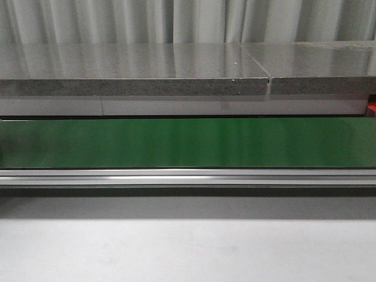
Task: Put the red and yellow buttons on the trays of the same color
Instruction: 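Lower the red button onto the green conveyor and open the left gripper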
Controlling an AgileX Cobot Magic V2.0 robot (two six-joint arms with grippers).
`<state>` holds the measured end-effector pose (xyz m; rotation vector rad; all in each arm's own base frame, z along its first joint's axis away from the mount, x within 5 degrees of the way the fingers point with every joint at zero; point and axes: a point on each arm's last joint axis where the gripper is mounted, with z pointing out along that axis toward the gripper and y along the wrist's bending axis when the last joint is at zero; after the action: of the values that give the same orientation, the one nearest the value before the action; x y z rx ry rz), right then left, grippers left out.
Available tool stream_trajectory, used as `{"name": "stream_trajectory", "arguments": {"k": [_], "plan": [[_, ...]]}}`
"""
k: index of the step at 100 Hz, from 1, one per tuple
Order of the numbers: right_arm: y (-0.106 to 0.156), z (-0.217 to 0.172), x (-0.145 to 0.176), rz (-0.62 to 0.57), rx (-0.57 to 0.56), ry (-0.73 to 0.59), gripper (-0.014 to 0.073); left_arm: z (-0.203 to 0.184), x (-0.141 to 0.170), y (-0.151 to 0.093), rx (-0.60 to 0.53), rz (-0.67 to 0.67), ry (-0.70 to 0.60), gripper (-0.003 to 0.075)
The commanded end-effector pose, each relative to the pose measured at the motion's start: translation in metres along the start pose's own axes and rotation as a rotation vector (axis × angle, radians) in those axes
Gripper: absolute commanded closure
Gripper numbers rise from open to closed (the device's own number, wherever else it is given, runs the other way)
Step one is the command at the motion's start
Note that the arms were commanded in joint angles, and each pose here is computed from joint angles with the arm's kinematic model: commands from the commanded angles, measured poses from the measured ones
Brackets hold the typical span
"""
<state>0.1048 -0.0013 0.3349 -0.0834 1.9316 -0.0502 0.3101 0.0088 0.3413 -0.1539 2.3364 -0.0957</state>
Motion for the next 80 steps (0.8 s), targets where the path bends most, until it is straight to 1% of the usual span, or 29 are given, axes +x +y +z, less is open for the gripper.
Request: {"name": "stream_trajectory", "arguments": {"k": [1, 13, 34, 40, 54, 68, 80], "plan": [[-0.002, -0.003, -0.013, -0.013, 0.018, -0.088, 0.0663, -0.029, -0.012, 0.006, -0.004, -0.047, -0.121, 0.0059], [-0.002, -0.003, -0.013, -0.013, 0.018, -0.088, 0.0663, -0.032, -0.005, 0.027, -0.058, -0.097, -0.101, 0.0059], [-0.002, -0.003, -0.013, -0.013, 0.018, -0.088, 0.0663, -0.026, 0.016, 0.076, -0.182, -0.243, -0.047, 0.0059], [-0.002, -0.003, -0.013, -0.013, 0.018, -0.088, 0.0663, -0.026, 0.022, 0.092, -0.224, -0.288, -0.047, 0.0059], [-0.002, -0.003, -0.013, -0.013, 0.018, -0.088, 0.0663, -0.024, 0.037, 0.121, -0.302, -0.353, -0.062, 0.0059], [-0.002, -0.003, -0.013, -0.013, 0.018, -0.088, 0.0663, -0.017, 0.048, 0.144, -0.358, -0.401, -0.029, 0.0059], [-0.002, -0.003, -0.013, -0.013, 0.018, -0.088, 0.0663, -0.007, 0.054, 0.158, -0.380, -0.431, 0.000, 0.0059]]}}
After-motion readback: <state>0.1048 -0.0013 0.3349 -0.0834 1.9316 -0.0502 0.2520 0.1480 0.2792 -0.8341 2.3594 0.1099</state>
